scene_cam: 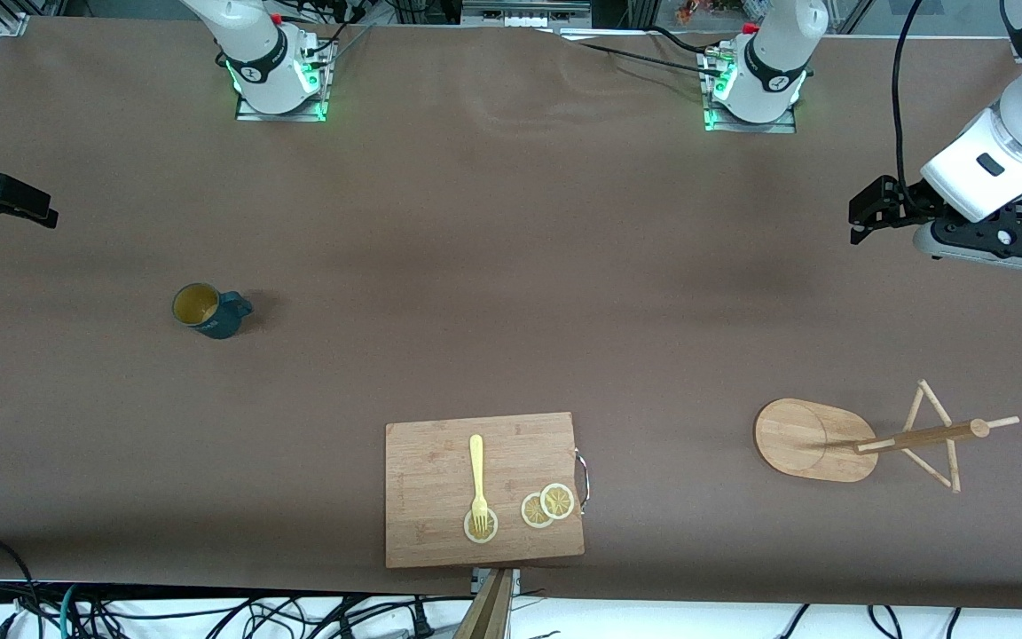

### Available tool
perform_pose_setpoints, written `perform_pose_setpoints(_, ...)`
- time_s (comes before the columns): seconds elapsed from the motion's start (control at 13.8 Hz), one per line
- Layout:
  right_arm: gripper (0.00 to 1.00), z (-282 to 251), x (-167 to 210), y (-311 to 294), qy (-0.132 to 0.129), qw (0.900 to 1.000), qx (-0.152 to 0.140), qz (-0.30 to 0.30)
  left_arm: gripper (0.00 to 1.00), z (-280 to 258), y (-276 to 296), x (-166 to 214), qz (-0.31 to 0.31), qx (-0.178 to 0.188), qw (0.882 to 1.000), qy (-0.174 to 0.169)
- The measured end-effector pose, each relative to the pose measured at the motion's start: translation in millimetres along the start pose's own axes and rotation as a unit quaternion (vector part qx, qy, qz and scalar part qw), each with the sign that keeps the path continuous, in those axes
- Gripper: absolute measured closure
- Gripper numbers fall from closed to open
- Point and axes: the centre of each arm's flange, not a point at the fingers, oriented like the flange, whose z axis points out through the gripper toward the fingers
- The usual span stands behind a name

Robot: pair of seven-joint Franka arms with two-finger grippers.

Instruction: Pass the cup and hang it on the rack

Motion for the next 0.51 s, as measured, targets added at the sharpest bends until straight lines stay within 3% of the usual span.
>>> perform_pose_setpoints(0.51,0.00,0.0,-0.1,0.9,0.000,1.000,0.000,0.001,0.00,0.2,-5.4,-0.5,-0.005,0.000,1.000,-0.001)
